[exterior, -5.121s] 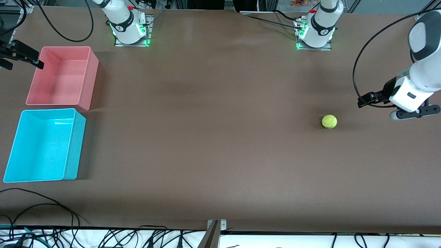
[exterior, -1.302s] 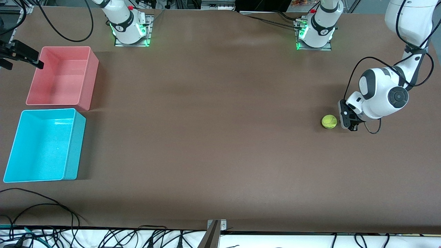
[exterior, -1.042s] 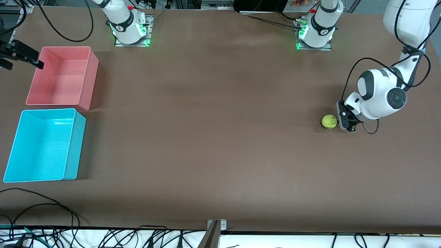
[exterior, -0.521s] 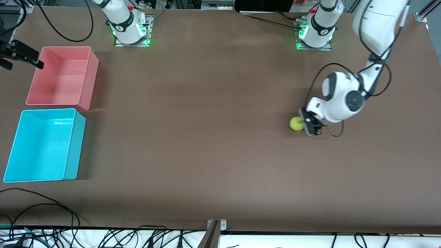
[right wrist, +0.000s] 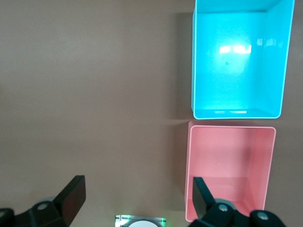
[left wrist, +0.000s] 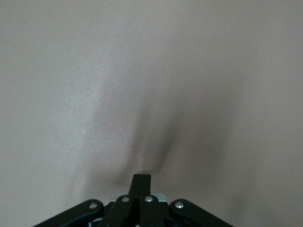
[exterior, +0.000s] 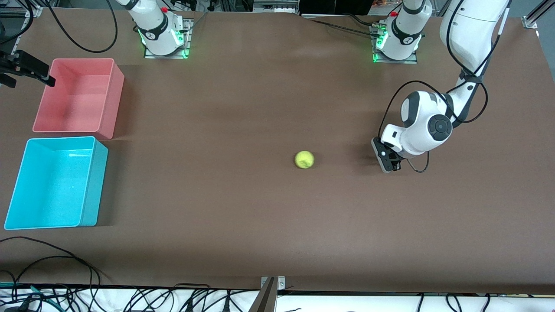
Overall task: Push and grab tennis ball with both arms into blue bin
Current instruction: 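Push the tennis ball with the left gripper toward the bins, then reach the right gripper toward the rolling ball while the left gripper withdraws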
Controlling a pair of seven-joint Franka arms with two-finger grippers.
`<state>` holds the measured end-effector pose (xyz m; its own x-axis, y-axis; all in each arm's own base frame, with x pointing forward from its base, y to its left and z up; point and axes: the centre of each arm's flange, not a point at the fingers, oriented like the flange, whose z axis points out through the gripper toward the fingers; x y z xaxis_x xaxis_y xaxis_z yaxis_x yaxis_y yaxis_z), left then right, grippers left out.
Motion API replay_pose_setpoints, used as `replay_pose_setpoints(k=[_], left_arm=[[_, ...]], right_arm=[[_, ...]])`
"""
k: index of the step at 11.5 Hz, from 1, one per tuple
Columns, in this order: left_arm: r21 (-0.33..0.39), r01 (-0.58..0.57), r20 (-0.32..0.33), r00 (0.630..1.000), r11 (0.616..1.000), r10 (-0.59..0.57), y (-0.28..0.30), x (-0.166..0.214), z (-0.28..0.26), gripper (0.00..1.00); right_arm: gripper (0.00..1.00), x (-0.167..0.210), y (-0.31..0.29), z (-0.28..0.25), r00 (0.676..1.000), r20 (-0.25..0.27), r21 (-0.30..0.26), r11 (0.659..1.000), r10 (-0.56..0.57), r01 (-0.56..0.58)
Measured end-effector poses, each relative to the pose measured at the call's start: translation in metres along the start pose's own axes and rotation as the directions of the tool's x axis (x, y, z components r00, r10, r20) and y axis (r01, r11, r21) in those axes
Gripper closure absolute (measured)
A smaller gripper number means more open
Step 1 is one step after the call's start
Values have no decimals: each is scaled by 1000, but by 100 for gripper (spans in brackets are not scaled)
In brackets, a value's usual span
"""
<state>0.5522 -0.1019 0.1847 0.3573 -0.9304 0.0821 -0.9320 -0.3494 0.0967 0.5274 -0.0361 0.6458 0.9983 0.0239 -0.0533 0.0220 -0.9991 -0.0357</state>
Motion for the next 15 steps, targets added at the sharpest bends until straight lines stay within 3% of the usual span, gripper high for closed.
replay_pose_setpoints(k=[5, 7, 10, 13, 15], left_arm=[[4, -5, 2, 1000, 1000, 5, -5, -8, -1, 94], [14, 1, 5, 1000, 1000, -1, -11, -16, -5, 92], [17, -19, 6, 1000, 1000, 19, -14, -20, -7, 89], [29, 17, 4, 1000, 999, -17, -26, -40, -12, 57], [31, 42, 6, 999, 999, -42, -32, -55, -14, 33]], right_arm=[[0, 7, -2, 70, 987, 160, 12, 1000, -5, 3], [0, 6, -8, 107, 986, 168, 13, 1000, -16, 14], [0, -17, -15, 175, 992, 126, 12, 1000, -28, 26], [0, -36, -18, 248, 994, 102, 8, 1000, -31, 31], [0, -29, -17, 292, 997, 68, -1, 1000, -29, 30]])
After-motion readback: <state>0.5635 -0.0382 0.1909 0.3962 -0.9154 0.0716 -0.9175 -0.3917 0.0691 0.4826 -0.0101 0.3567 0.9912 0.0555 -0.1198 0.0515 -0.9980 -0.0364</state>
